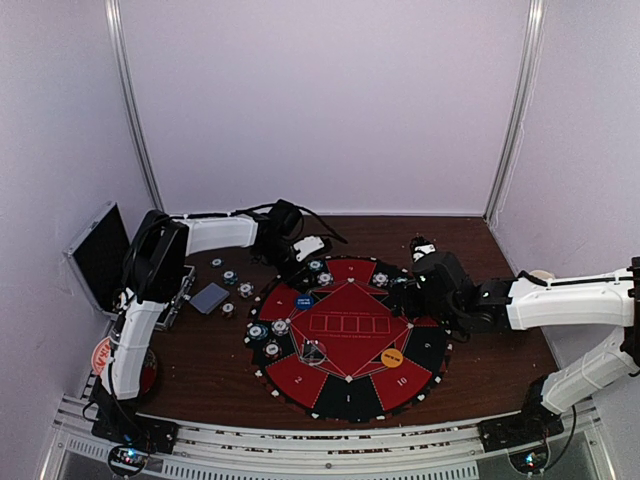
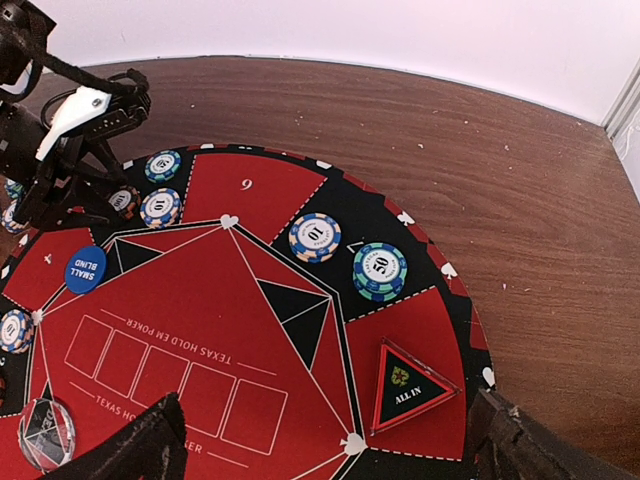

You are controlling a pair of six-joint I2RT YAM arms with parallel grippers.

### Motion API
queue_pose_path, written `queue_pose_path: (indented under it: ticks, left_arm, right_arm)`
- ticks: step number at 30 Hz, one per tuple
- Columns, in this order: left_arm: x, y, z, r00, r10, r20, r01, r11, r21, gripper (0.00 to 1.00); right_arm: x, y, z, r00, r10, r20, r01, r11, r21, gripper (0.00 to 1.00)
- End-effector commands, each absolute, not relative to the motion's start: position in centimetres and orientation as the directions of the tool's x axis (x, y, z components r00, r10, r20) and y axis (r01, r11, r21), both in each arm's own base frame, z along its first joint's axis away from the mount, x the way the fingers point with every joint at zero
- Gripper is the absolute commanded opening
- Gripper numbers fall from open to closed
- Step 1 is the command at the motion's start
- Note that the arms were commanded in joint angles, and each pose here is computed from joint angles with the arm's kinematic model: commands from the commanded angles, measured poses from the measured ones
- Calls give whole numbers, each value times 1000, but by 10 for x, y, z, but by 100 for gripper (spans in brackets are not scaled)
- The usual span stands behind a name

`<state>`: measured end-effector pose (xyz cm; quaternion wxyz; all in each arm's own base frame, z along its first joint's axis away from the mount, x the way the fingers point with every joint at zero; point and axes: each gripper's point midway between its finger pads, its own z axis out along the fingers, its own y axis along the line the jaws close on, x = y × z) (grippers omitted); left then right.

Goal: Distribute texas hold em gaming equipment
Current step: Place the poker chip in the small blind area, then pick up the pile of poker chips from the pile of poker chips.

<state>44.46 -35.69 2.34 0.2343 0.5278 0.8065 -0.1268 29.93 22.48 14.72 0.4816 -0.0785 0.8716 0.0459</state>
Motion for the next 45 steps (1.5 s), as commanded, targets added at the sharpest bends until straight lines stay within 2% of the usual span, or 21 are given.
queue_pose_path:
  ticks: [1, 5, 12, 19, 34, 45]
  left_arm:
    - [455, -359, 29, -313, 793, -523, 903, 419, 94, 60]
    - [457, -355, 43, -308, 791, -528, 896, 428, 120, 73]
    - [454, -344, 91, -284, 773, -567, 882, 442, 161, 81]
    - [437, -289, 127, -308, 772, -556, 853, 483, 198, 97]
    - [357, -191, 79, -389, 793, -469, 869, 485, 100, 98]
    - [347, -176, 46, -426, 806, -410, 868, 492, 66, 90]
  right_arm:
    - [300, 227, 152, -513, -99, -852, -183, 983, -3, 100]
    - [300, 227, 153, -513, -96, -853, -182, 983, -1, 100]
    - [300, 226, 155, -511, -94, -854, -184, 983, 2, 100]
    - [299, 227, 156, -508, -92, -856, -187, 982, 6, 100]
    - [300, 229, 151, -517, -103, -850, -190, 982, -3, 100]
    - [299, 229, 151, -517, -101, -850, -192, 981, 0, 100]
